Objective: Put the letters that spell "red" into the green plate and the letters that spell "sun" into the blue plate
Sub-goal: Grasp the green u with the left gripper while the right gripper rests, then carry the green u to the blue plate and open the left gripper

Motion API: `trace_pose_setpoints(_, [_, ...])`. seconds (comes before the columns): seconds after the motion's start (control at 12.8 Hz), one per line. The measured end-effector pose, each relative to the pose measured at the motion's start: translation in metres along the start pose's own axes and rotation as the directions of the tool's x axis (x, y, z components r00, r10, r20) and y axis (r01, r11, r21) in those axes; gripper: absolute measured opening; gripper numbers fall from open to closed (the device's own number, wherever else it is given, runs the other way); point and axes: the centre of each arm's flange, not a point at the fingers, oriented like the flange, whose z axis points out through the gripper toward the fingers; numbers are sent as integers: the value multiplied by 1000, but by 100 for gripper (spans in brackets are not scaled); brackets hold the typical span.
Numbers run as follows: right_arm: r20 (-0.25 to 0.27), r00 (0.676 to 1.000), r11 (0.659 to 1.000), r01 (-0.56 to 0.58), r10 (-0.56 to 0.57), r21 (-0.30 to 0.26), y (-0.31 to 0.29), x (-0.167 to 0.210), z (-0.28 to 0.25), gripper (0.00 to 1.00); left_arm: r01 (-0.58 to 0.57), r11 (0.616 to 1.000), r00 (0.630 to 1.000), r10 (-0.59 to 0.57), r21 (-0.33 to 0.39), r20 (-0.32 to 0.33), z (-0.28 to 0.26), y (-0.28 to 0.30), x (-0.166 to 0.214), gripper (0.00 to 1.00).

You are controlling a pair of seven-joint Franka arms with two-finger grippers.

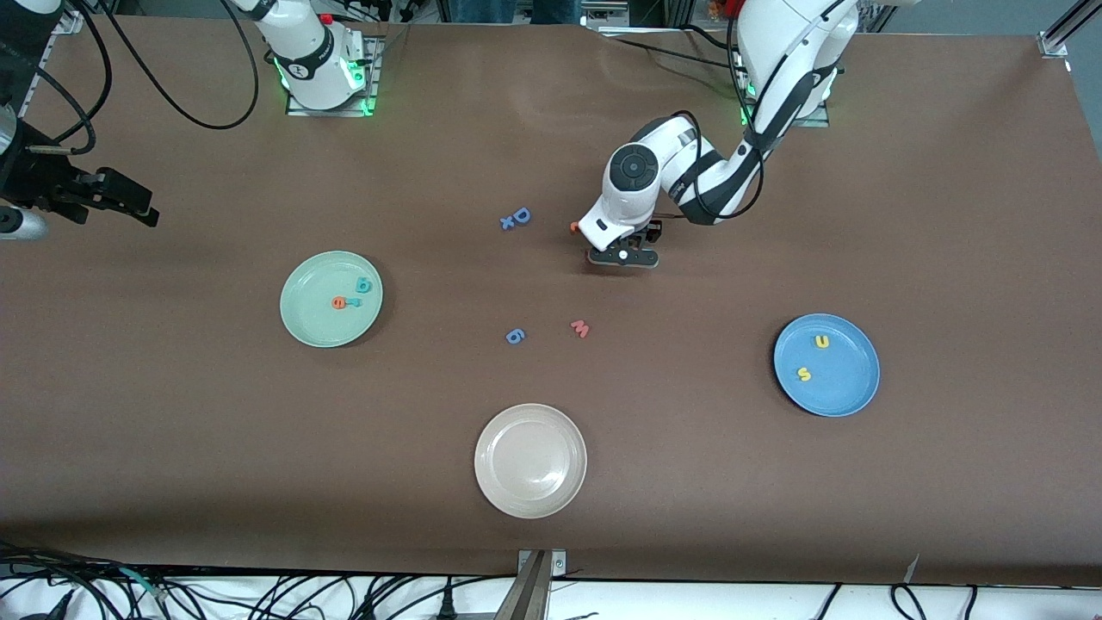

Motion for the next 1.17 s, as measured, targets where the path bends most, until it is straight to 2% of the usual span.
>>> trace_pose_setpoints(0.08, [0, 1000, 1000, -6, 6, 0, -3, 0, 0, 100, 0, 1000, 1000, 0, 2, 2, 1, -1, -1, 70])
trace_pose_setpoints(0.16, [0, 1000, 1000, -9, 9, 0, -4, 1, 1, 100, -1, 1000, 1000, 1, 2, 2, 1, -1, -2, 64])
trace_pose_setpoints(0.23, [0, 1000, 1000, -10, 10, 0, -4, 1, 1, 100, -1, 1000, 1000, 1, 2, 2, 1, -1, -2, 63])
trace_pose_setpoints(0.31, [1, 1000, 1000, -11, 11, 0, -4, 1, 2, 100, -3, 1000, 1000, 3, 0, -1, 0, 0, -2, 56])
trace_pose_setpoints(0.39, [2, 1000, 1000, -12, 12, 1, -4, 1, 2, 100, -3, 1000, 1000, 3, 0, -1, 0, 0, -3, 56])
trace_pose_setpoints(0.47, [2, 1000, 1000, -12, 12, 1, -4, 1, 2, 100, -4, 1000, 1000, 4, -3, -4, -1, 1, -3, 47])
trace_pose_setpoints(0.55, [3, 1000, 1000, -12, 12, 1, -4, 1, 2, 100, -5, 1000, 1000, 5, -3, -4, -1, 1, -3, 43])
trace_pose_setpoints(0.86, [3, 1000, 1000, -12, 12, 1, -4, 1, 3, 100, -6, 1000, 1000, 6, -4, -5, -2, 1, -3, 34])
trace_pose_setpoints(1.17, [3, 1000, 1000, -11, 11, 1, -5, 1, 3, 100, 2, 1000, 1000, -2, -6, -5, -2, -2, -1, 33])
